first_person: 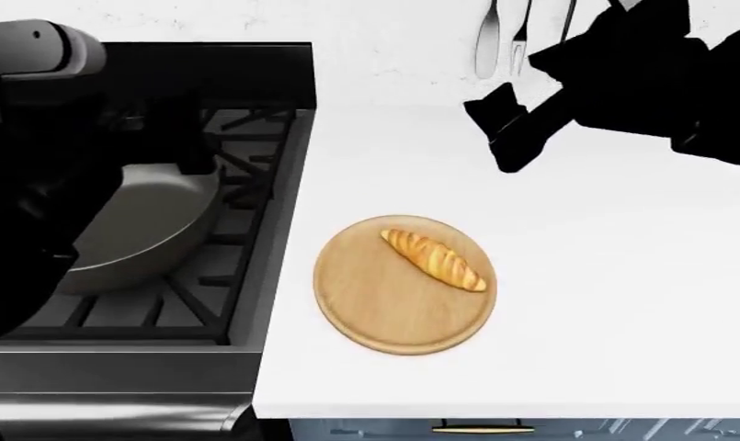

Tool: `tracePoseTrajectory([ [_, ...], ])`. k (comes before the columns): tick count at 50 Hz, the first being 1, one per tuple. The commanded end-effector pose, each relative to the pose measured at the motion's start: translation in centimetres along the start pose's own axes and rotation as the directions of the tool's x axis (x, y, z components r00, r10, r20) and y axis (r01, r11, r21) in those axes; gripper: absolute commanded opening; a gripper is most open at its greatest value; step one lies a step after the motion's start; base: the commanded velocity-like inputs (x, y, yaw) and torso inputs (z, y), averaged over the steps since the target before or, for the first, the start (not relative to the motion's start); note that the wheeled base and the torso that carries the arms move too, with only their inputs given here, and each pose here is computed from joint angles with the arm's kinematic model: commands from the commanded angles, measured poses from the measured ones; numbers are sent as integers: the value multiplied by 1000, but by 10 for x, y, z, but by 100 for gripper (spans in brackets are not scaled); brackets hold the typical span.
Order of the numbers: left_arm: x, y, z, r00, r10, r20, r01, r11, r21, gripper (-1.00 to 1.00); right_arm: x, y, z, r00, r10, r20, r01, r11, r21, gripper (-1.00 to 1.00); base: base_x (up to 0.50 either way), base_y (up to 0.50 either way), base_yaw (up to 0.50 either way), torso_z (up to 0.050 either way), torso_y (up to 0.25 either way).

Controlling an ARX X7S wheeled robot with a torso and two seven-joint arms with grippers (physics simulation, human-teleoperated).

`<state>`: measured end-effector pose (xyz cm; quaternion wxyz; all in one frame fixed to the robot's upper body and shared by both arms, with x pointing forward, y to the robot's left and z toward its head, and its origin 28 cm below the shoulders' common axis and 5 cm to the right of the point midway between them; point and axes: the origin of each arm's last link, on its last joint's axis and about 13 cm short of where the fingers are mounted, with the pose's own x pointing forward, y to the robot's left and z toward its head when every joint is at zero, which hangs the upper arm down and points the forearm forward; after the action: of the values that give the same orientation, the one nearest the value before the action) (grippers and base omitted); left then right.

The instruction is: Pick the croissant and place it on the pan. Then turn on the stove to warm the croissant.

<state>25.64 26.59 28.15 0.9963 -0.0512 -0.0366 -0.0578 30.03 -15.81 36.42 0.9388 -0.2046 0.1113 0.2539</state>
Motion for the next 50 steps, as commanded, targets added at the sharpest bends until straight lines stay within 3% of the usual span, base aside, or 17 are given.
tracePoseTrajectory([
  [1,1,4,-4,1000,19,19,-19,1000,-3,100,9,4,-4,992,118,-51,-120,992,-32,100,0,0,0,0,0],
  [22,3,7,-8,1000,23,21,-23,1000,-13,100,20,16,-11,966,244,-86,-248,968,-33,100,0,0,0,0,0],
  [27,2,7,-9,999,20,30,-21,999,26,100,25,19,-14,958,269,-97,-273,961,-34,100,0,0,0,0,0],
  [31,0,7,-9,1000,-1,26,0,999,44,100,28,18,-16,957,270,-106,-274,961,-30,100,0,0,0,0,0],
  [33,-2,7,-9,998,-44,45,44,999,12,100,30,17,-17,957,268,-115,-273,962,-28,100,0,0,0,0,0],
  [50,1,6,-15,998,-46,52,45,999,17,100,41,14,-34,941,305,-148,-308,951,2,100,0,0,0,0,0],
])
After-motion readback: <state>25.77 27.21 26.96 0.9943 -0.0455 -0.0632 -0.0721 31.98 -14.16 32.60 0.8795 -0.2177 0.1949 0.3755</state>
